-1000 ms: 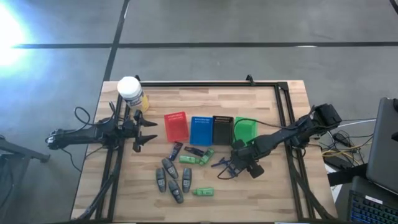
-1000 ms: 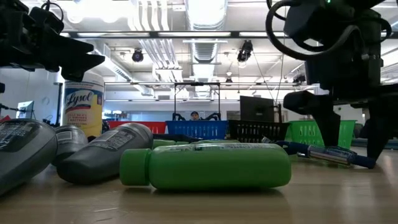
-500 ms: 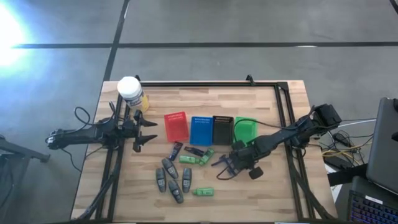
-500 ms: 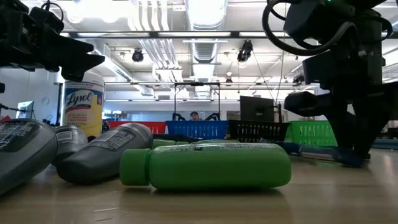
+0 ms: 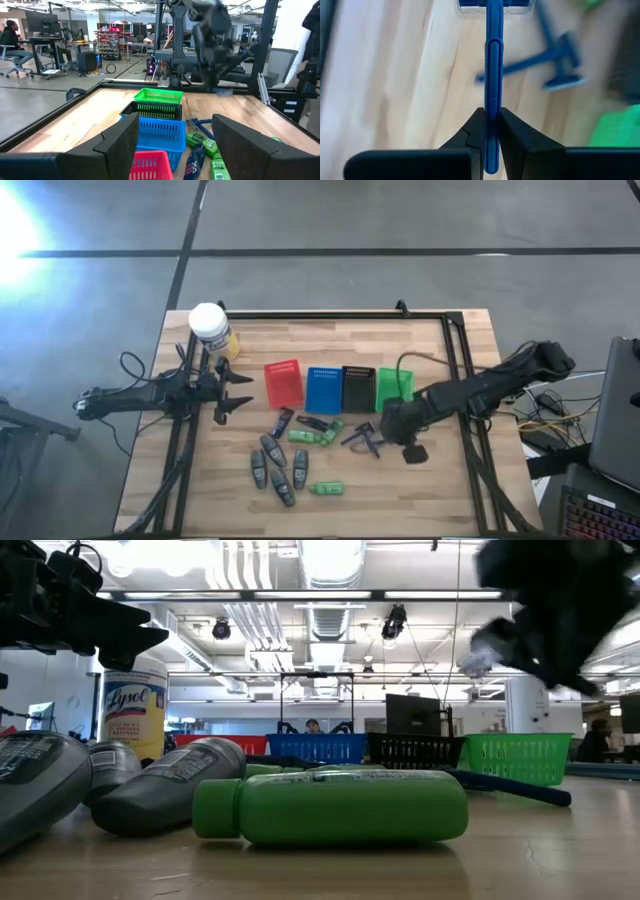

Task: Pick & Place Travel size toiletries
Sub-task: Put the razor into the red basket

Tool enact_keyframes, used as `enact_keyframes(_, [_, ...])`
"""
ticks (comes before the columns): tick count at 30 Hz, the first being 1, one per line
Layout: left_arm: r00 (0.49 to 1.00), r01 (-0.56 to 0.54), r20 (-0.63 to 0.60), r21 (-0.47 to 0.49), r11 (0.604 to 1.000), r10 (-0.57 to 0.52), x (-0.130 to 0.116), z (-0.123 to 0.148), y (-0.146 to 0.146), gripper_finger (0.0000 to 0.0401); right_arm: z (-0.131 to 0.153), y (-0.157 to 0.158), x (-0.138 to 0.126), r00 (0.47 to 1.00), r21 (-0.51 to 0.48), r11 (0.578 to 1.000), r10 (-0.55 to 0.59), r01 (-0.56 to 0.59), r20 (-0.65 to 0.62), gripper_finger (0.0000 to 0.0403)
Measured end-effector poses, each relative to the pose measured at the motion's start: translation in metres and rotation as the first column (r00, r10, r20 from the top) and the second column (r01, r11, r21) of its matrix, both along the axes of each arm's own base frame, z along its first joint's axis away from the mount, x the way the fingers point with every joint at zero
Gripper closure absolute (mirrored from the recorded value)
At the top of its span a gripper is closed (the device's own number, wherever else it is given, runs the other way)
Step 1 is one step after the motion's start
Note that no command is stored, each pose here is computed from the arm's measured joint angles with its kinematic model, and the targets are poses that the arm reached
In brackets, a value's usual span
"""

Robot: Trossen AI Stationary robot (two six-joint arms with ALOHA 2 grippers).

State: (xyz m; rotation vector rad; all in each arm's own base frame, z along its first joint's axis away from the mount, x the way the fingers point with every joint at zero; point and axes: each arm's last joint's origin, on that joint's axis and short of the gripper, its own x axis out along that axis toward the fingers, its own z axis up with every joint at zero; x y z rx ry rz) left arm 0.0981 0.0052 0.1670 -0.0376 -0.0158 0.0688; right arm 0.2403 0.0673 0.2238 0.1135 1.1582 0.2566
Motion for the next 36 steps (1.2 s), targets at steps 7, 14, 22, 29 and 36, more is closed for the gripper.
enact_keyframes(7, [1.0, -0.002, 0.004, -0.003, 1.0, 0.002, 0.0, 0.0, 0.0, 0.0144, 0.037, -0.043, 0.018, 0.926, 0.206, 0.927, -0.346, 0.314, 0.15, 0.0374])
enact_keyframes(14, [0.944, 0.2, 0.328, -0.653, 0.73, 0.035, -0.004, 0.027, 0.001, 0.0144, 0.051, -0.072, 0.052, 0.872, 0.261, 0.877, -0.454, 0.403, 0.181, 0.0374])
enact_keyframes(22, [0.877, 0.222, 0.408, -0.813, 0.538, 0.254, -0.008, 0.037, 0.006, 0.0144, 0.056, -0.102, 0.089, 0.946, 0.244, 0.943, -0.274, 0.229, 0.174, 0.0374])
enact_keyframes(29, [0.867, 0.165, 0.373, -0.84, 0.517, 0.33, -0.006, 0.036, 0.009, 0.0144, 0.062, -0.133, 0.096, 0.957, 0.201, 0.957, -0.242, 0.208, 0.161, 0.0374])
enact_keyframes(36, [0.875, 0.021, 0.269, -0.852, 0.522, 0.402, 0.004, 0.033, 0.011, 0.0144, 0.072, -0.165, 0.136, 0.862, 0.396, 0.868, -0.424, 0.299, 0.278, 0.0374])
